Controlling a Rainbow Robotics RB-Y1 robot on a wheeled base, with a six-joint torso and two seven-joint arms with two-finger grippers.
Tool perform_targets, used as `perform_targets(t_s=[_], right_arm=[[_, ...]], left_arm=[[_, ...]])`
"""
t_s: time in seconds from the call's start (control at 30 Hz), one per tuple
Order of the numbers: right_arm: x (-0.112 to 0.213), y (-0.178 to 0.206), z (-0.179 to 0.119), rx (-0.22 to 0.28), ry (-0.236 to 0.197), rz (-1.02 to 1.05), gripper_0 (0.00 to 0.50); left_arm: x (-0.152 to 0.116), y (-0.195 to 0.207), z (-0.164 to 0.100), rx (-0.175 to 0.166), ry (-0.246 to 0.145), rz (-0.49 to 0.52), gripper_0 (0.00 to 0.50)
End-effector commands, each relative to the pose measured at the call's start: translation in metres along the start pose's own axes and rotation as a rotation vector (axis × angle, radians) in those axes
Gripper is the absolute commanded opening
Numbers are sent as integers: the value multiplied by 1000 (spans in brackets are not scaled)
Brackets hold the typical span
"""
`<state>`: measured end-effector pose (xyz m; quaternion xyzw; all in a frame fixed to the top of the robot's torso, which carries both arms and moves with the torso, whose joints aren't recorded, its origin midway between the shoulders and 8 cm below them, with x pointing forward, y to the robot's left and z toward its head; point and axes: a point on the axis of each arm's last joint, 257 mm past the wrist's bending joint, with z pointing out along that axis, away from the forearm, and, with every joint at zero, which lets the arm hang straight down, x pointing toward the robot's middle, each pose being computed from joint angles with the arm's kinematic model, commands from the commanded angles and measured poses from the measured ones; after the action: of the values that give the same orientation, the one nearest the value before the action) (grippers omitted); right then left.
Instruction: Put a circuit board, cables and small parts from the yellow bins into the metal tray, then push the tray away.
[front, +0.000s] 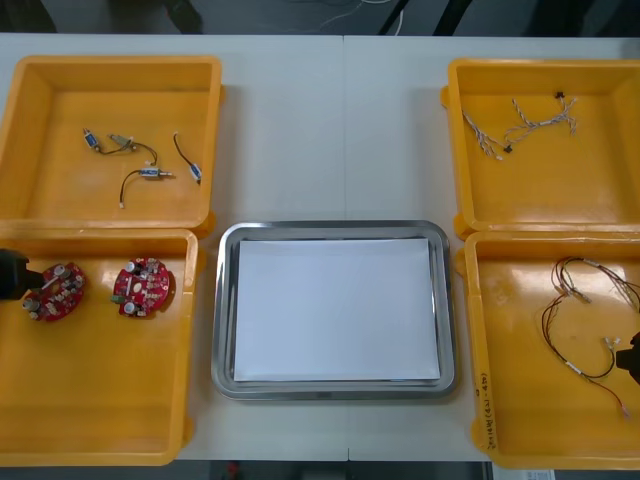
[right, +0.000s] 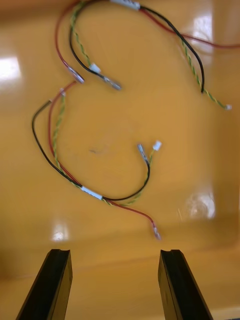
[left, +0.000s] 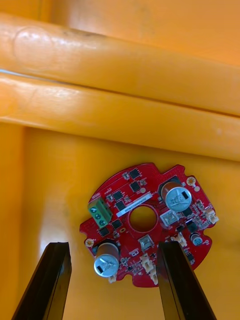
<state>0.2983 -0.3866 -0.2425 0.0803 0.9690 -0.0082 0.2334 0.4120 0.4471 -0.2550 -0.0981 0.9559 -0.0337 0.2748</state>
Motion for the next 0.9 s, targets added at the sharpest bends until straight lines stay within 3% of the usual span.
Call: perform_targets(t_s=[0.03,0.17,0.33,0.6,0.9], right_arm=[[-41,5,-29,10,-72,-96,500],[-49,19,-34,-16,-70,-218,500],[-54,22,-32,-8,-64,-345,500],[-56,35,-21,-63,-57,-507,500],[-44,27,-8,-86,-17,-666,500]], left_arm=[[15,2,10,-4,5,-20,500],[19,4,12,-7,3,-22,500],[24,8,16,-11,-8,-23,500],[37,13,20,-14,-1,-29,500],[42,13,24,-16,3,-38,500]])
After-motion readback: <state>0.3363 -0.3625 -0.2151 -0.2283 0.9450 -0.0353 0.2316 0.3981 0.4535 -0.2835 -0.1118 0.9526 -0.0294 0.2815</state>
